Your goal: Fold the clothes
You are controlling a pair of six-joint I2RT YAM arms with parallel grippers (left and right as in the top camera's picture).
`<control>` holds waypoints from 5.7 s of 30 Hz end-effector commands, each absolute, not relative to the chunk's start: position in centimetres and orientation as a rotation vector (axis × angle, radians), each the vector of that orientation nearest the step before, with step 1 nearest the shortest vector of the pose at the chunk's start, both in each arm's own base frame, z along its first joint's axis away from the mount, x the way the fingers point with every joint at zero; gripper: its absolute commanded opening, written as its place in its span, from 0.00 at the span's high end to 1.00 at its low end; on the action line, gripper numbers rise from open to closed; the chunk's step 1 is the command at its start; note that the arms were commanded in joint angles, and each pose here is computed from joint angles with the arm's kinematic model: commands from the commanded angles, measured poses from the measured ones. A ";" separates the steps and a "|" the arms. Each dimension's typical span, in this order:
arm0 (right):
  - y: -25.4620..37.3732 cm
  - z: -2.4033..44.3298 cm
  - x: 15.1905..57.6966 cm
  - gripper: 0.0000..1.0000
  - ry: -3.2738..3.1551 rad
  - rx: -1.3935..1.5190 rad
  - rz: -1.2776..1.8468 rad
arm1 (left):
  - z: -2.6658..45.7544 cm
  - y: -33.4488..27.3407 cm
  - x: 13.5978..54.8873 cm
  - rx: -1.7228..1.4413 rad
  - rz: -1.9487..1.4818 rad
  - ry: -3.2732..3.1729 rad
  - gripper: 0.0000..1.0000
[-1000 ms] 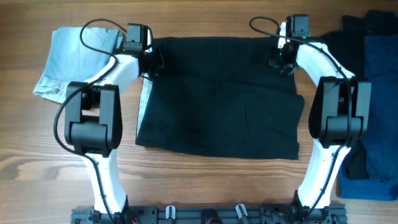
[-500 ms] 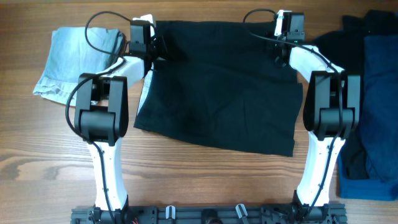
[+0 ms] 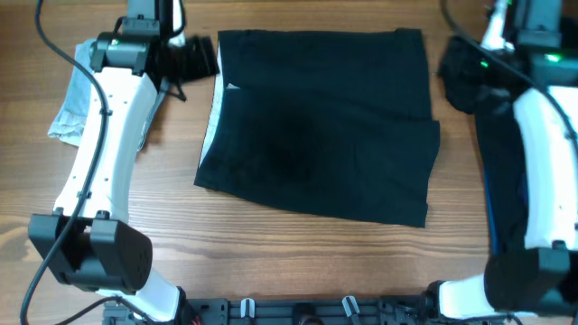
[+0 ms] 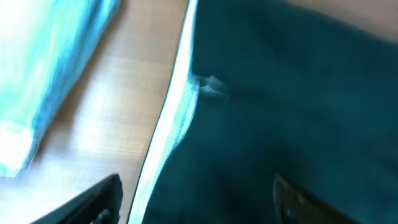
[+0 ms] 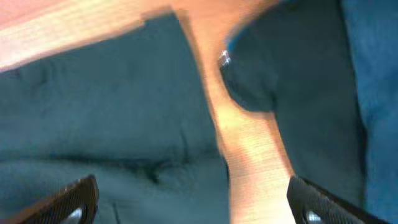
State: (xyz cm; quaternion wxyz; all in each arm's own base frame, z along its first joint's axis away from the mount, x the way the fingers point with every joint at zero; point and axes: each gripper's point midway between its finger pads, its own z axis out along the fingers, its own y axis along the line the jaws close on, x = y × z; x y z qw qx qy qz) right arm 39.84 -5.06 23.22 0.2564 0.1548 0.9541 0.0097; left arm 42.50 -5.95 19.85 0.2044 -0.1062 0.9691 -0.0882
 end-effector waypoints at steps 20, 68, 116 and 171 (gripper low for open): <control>-3.4 4.5 28.1 0.07 3.023 0.766 0.132 | 4.1 -7.1 33.4 -0.437 -0.356 3.082 0.32; -2.1 2.0 21.4 0.66 3.206 0.963 0.142 | 10.4 -4.9 33.1 -0.573 -0.211 2.925 0.18; -1.1 2.7 20.3 0.96 3.232 0.984 0.206 | 6.5 -4.8 32.6 -0.607 -0.156 3.052 0.16; -2.7 4.9 32.5 0.83 2.733 0.606 0.290 | 2.1 -7.6 40.3 -0.171 -0.704 2.861 0.47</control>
